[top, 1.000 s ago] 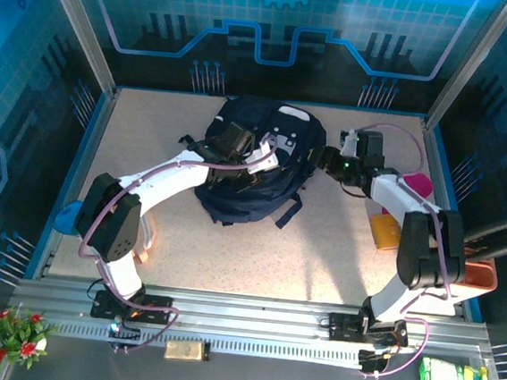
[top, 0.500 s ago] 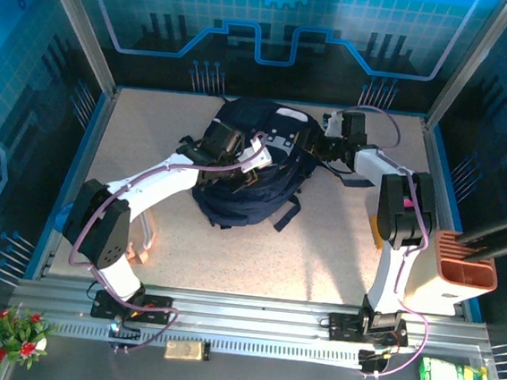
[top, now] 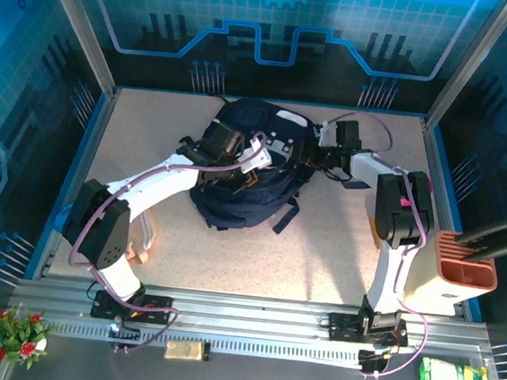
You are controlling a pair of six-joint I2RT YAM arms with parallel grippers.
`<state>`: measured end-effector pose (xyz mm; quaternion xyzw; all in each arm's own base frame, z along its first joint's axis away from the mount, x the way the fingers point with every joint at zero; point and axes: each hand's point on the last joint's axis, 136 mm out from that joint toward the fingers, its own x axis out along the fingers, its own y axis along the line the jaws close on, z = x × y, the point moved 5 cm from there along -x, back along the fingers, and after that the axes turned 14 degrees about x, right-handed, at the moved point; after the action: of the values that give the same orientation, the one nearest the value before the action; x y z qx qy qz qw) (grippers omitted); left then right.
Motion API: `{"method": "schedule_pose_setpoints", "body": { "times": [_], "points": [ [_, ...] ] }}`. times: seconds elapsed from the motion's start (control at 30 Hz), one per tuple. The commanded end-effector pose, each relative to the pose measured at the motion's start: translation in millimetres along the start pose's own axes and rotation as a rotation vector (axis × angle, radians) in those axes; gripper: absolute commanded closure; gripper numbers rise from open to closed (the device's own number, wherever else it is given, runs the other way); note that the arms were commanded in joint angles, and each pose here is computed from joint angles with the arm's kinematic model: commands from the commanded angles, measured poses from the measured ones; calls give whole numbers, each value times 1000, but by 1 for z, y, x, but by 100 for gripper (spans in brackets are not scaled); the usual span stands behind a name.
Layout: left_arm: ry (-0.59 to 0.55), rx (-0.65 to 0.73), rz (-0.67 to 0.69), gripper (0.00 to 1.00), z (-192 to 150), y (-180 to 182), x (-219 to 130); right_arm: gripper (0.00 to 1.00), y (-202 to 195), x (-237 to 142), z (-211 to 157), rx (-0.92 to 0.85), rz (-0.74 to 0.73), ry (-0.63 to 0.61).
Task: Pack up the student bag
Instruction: Unzip the student bag at the top-center of the table.
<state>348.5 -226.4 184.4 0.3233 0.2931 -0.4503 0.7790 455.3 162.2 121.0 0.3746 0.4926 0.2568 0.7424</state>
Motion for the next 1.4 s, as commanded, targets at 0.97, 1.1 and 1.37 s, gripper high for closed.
{"method": "schedule_pose_setpoints", "body": {
  "times": [0.97,1.1,1.37],
  "points": [
    [-83,-10,13,90,17,6,-12,55,36,-20,-65,-96,184,191],
    [-82,-9,13,90,17,5,-12,58,37,-23,-70,-105,185,201],
    [-86,-10,9,90,17,5,-12,69,30,-19,-68,-105,140,195]
  ]
}}
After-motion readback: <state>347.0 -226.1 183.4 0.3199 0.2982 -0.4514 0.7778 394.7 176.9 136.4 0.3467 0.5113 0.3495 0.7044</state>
